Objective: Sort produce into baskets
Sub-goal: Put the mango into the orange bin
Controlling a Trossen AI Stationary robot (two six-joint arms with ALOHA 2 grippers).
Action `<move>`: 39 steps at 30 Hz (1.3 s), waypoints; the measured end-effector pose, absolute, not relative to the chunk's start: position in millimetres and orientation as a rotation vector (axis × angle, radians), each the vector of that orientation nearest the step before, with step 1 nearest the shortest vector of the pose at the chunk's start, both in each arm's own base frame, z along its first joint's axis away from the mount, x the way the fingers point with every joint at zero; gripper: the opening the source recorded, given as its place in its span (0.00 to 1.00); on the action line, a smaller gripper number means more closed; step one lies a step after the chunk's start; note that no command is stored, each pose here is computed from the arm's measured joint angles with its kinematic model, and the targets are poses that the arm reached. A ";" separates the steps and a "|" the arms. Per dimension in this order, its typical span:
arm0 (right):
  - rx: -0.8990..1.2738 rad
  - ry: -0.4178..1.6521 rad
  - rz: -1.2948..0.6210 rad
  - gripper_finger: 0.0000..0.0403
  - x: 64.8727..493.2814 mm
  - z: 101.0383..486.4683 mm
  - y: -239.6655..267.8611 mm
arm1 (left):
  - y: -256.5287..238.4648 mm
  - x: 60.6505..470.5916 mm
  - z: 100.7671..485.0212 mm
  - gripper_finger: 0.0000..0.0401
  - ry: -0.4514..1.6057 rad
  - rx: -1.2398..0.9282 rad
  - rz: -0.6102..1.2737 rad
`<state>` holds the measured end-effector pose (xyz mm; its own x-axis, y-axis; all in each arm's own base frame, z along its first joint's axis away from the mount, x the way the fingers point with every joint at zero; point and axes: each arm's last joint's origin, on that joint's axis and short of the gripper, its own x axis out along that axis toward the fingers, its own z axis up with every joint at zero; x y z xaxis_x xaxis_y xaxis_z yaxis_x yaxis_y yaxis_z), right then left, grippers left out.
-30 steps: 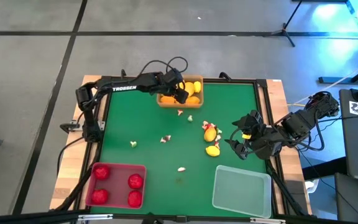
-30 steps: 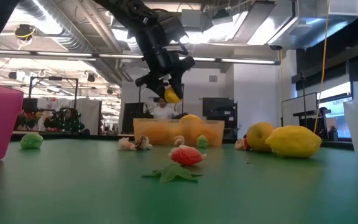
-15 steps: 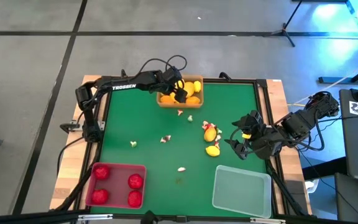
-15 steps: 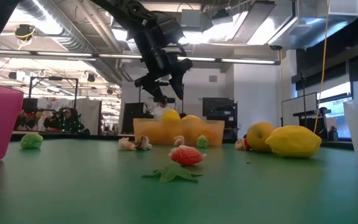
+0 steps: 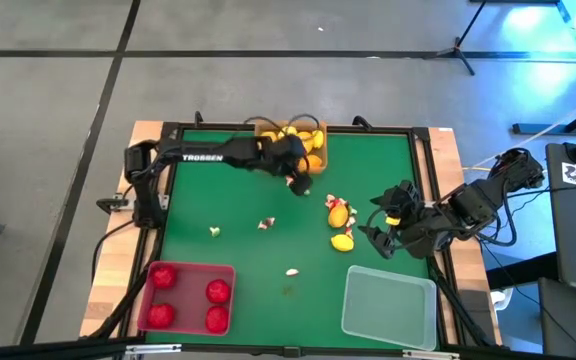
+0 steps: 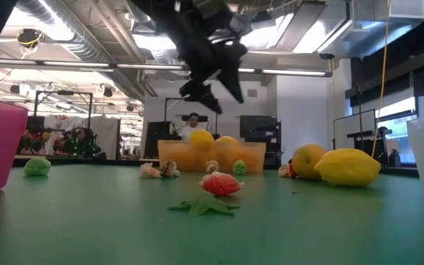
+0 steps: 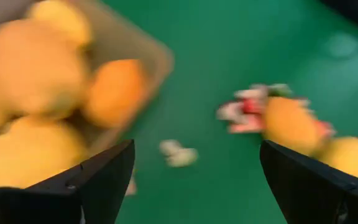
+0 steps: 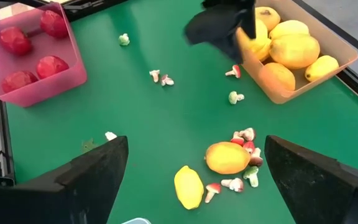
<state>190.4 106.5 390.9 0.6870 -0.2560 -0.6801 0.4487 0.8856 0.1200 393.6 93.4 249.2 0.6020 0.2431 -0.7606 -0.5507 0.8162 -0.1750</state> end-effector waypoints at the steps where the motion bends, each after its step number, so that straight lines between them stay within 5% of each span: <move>1: 0.290 0.710 -0.400 0.93 191.1 390.8 106.9 | 83.9 397.5 250.6 0.85 0.781 -0.419 0.453; 12: 0.229 0.635 -0.332 0.93 188.2 400.2 109.8 | 4.5 417.0 261.9 0.85 0.598 -0.456 0.407; 23: 0.208 0.265 -0.339 0.93 107.5 454.4 73.5 | 7.2 427.1 228.6 0.85 0.661 -0.592 0.487; 39: 0.283 0.293 -0.377 0.93 102.3 411.7 72.5 | -5.0 476.4 192.3 0.80 0.579 -0.559 0.414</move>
